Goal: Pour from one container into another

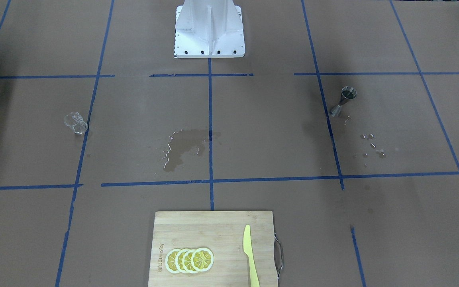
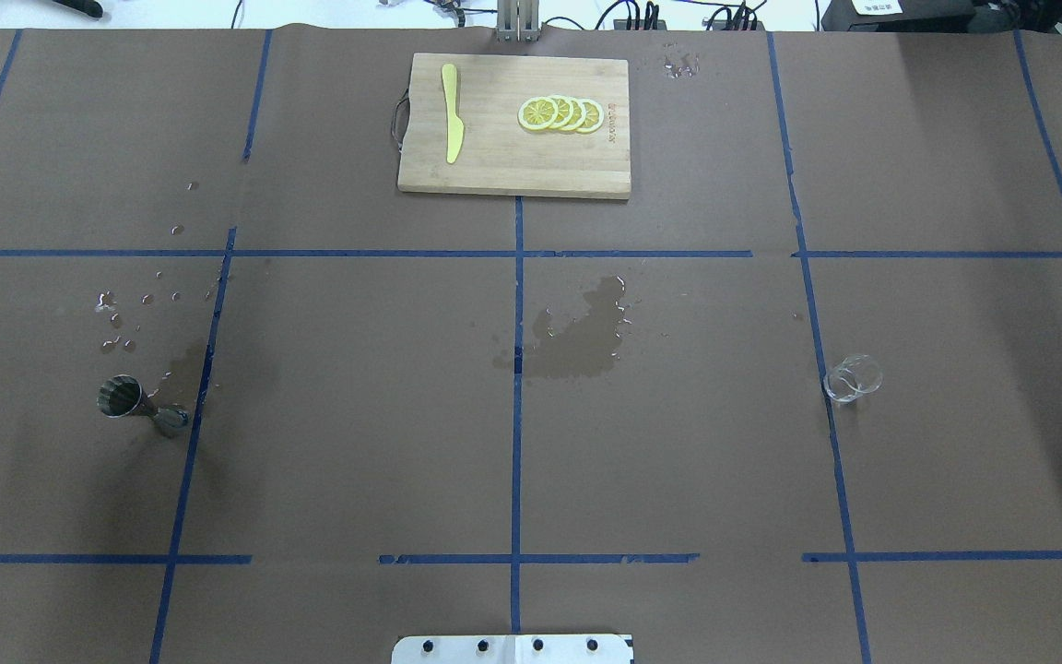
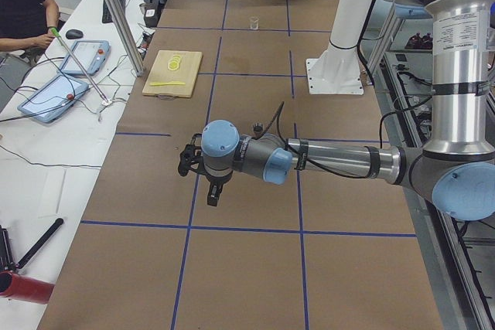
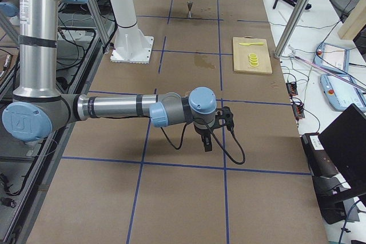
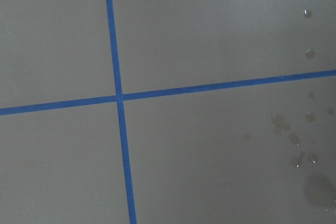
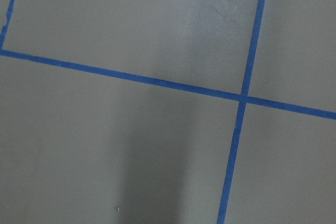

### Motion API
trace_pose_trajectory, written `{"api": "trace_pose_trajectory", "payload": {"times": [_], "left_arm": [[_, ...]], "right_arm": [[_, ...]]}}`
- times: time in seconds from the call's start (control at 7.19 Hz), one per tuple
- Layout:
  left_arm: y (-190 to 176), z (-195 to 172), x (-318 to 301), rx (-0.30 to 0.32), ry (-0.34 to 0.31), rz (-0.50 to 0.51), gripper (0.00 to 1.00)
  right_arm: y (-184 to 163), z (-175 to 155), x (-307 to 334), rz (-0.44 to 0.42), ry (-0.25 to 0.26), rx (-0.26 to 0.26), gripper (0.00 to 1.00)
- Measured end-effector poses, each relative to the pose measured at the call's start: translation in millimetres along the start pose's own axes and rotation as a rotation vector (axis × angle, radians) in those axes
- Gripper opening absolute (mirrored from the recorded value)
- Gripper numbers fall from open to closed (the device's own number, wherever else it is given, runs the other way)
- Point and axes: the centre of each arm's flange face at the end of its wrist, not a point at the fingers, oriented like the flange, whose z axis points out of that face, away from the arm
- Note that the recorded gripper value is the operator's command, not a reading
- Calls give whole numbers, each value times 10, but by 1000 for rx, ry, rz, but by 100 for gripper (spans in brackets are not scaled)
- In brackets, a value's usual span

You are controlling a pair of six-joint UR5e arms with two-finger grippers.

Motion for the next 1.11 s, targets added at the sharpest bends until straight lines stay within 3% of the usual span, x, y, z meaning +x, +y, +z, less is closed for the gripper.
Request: {"api": "trace_pose_trajectory", "payload": {"times": [0.42,0.83,1.11], "left_arm": [[181,148,-72,-24,0,-1,100],[192,288,30,-58,-22,32,100],[191,211,34,-100,-110,113,100]], "right_arm": [[190,110,80,0,3,-16,100],[119,34,-7,-33,29,0,100],[93,21,-134,-55,31,-5,100]]}}
